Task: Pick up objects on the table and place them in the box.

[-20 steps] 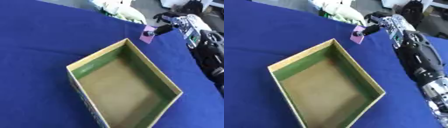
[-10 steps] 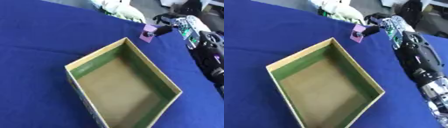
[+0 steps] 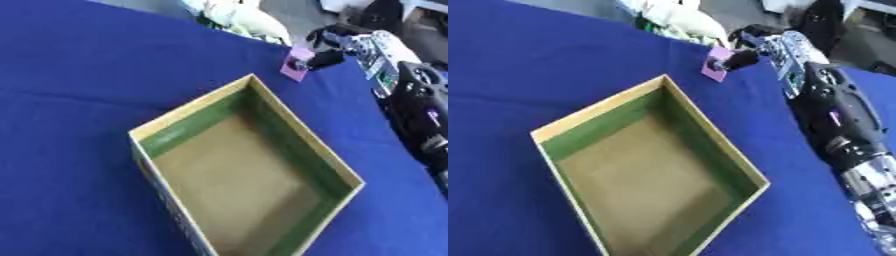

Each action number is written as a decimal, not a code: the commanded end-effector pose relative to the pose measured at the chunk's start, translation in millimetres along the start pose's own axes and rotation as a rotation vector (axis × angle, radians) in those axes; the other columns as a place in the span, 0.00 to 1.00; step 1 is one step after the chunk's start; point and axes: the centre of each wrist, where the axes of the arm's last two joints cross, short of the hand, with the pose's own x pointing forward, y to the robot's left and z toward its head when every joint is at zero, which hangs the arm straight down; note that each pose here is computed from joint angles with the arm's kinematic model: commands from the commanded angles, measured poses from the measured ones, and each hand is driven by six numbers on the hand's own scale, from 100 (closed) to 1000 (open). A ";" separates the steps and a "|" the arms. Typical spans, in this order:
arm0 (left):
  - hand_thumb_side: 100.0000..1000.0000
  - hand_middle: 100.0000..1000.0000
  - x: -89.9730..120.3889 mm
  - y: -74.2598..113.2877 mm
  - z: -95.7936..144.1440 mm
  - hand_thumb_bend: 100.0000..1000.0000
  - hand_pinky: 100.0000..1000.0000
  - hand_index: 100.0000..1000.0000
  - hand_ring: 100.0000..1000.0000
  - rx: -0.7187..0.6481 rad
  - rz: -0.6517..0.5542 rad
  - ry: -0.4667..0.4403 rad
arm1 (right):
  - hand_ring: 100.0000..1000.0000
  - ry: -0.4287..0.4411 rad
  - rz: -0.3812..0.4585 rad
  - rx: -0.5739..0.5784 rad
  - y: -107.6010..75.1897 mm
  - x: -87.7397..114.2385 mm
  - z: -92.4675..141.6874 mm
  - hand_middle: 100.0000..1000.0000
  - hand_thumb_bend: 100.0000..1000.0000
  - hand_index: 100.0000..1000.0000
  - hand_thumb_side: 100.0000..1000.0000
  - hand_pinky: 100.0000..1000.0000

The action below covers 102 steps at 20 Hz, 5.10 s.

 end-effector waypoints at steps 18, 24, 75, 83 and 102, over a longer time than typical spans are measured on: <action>0.97 1.00 7.3 3.5 -4.5 0.00 0.95 0.64 0.84 -0.034 -0.021 -0.031 | 0.81 -0.013 -0.073 -0.098 -19.4 -8.4 9.2 0.48 0.00 0.66 0.51 0.89; 0.97 1.00 7.1 3.6 -4.3 0.00 0.95 0.64 0.84 -0.041 -0.018 -0.027 | 0.80 -0.026 -0.123 -0.107 -23.3 -9.6 11.7 0.48 0.00 0.66 0.54 0.84; 0.89 1.00 -4.1 25.5 15.0 0.00 0.94 0.64 0.84 0.094 -0.080 0.063 | 0.72 -0.865 0.144 -0.136 50.5 212.4 135.0 0.45 0.00 0.61 0.56 0.56; 0.90 1.00 -4.2 24.4 15.1 0.00 0.94 0.64 0.84 0.091 -0.078 0.065 | 0.72 -0.873 0.165 0.029 94.4 218.1 122.7 0.45 0.00 0.61 0.55 0.57; 0.91 1.00 -4.0 20.8 14.6 0.00 0.94 0.64 0.84 0.059 -0.069 0.064 | 0.91 -0.865 0.388 0.166 130.7 215.8 103.9 0.75 0.00 0.88 0.54 0.91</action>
